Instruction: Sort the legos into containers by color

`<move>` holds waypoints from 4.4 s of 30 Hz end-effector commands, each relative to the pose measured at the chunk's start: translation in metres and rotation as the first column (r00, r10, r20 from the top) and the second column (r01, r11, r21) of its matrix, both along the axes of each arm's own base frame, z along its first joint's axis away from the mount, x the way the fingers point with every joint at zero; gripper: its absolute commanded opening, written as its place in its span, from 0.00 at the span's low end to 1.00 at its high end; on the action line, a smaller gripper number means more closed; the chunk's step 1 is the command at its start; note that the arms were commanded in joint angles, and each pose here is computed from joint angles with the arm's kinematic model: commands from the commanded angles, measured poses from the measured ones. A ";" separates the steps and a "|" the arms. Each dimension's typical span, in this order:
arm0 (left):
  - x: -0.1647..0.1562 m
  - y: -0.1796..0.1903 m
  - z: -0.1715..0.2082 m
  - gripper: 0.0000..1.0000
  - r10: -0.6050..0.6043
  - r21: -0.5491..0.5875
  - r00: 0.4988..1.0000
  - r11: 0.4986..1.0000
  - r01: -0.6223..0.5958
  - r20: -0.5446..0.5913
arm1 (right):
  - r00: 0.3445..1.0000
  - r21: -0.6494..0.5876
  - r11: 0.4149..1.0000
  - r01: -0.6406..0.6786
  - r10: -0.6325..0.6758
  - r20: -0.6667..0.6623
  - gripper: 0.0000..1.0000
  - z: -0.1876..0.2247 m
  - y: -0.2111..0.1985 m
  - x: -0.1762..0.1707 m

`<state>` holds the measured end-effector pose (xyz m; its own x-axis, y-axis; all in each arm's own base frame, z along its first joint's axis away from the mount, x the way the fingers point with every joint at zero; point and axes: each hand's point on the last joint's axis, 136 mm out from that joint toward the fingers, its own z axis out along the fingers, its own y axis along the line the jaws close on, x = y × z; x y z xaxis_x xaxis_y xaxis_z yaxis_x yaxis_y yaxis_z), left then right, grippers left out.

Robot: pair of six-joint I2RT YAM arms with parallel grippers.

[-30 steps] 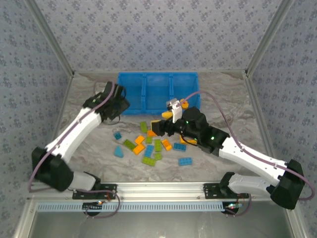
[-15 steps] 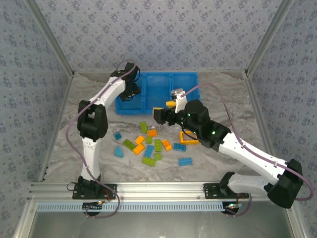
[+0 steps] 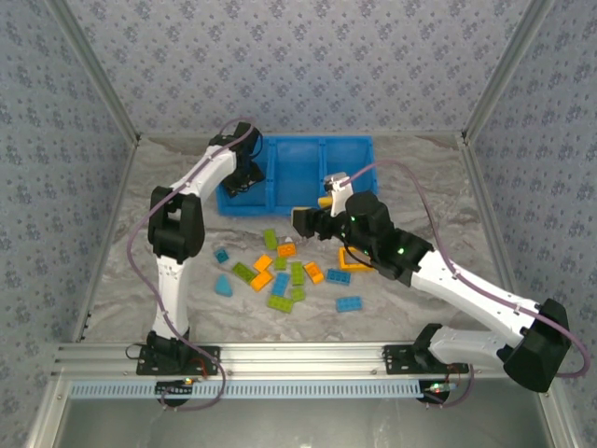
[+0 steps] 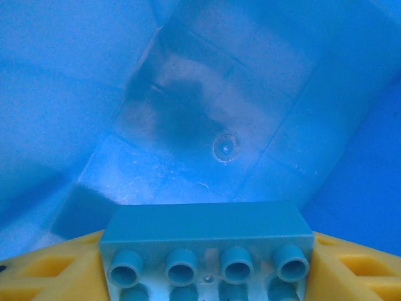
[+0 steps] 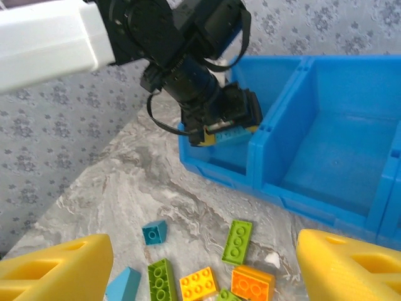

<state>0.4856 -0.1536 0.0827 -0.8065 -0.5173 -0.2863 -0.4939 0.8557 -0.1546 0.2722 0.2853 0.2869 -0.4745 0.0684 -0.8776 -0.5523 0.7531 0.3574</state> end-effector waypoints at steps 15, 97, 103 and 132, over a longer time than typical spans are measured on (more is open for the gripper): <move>-0.007 -0.008 0.106 0.73 -0.033 0.069 0.973 0.997 0.018 0.227 | 0.988 -0.174 0.983 0.065 -0.088 -0.126 0.74 -0.063 -0.024 -0.018; -0.255 -0.055 0.207 0.70 -0.431 0.044 0.546 0.812 0.582 0.718 | 0.838 -0.551 0.815 0.180 -0.420 -0.349 0.25 -0.156 0.021 0.046; -0.246 -0.058 0.219 0.70 -0.422 0.063 0.535 0.823 0.564 0.732 | 0.843 -0.550 0.807 0.216 -0.439 -0.312 0.24 -0.158 0.026 0.125; -0.247 0.008 0.137 0.70 -0.309 0.089 0.831 0.949 0.303 0.463 | 0.867 -0.431 0.838 0.335 -0.454 -0.208 0.53 -0.069 0.017 0.191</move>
<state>0.2388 -0.1746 0.2383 -0.6565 -0.2194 -0.7217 0.0642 0.9370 -0.3433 0.4699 0.3118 0.1292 -0.8184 -0.0329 -0.5737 -0.0897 0.9934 0.0711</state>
